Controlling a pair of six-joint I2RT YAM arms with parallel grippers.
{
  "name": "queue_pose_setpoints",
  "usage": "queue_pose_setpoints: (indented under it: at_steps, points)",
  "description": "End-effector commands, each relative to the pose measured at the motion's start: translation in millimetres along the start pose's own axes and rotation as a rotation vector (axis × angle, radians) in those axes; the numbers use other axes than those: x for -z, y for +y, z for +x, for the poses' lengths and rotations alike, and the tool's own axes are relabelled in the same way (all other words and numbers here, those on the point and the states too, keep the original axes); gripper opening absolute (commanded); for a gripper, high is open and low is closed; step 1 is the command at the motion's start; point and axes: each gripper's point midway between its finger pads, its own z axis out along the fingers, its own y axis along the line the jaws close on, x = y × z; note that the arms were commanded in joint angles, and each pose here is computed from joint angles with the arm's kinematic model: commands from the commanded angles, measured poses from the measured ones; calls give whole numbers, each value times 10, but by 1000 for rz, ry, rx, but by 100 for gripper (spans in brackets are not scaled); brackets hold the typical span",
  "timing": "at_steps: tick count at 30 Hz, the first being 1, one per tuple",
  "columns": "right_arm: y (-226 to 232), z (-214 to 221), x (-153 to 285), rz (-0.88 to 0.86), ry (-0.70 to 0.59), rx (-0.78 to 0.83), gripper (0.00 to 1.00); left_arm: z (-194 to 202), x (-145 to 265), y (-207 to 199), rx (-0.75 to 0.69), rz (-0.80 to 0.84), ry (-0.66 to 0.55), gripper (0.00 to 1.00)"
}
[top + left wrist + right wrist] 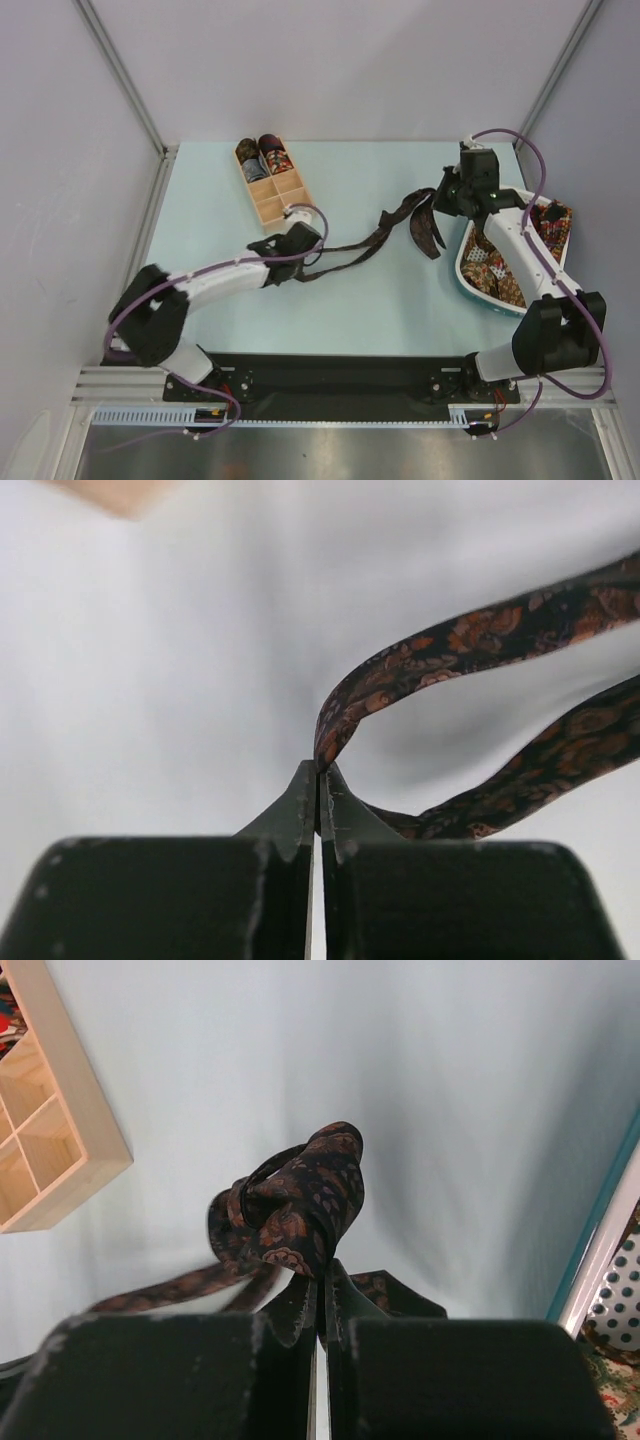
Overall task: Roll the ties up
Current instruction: Flatten the tie
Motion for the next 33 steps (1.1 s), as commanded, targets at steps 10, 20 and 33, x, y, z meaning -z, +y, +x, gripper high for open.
queue_pose_setpoints:
  at_steps: [10, 20, 33]
  points:
    - [-151, -6, -139, -59, 48, -109, 31, -777, 1174, 1335, 405, -228, -446, 0]
    - [146, 633, -265, -91, 151, 56, 76, -765, 1257, 1178, 415, -78, -510, 0]
    - [248, 1070, -251, 79, 175, 280, 95, -649, 1261, 1291, 457, -137, -482, 1]
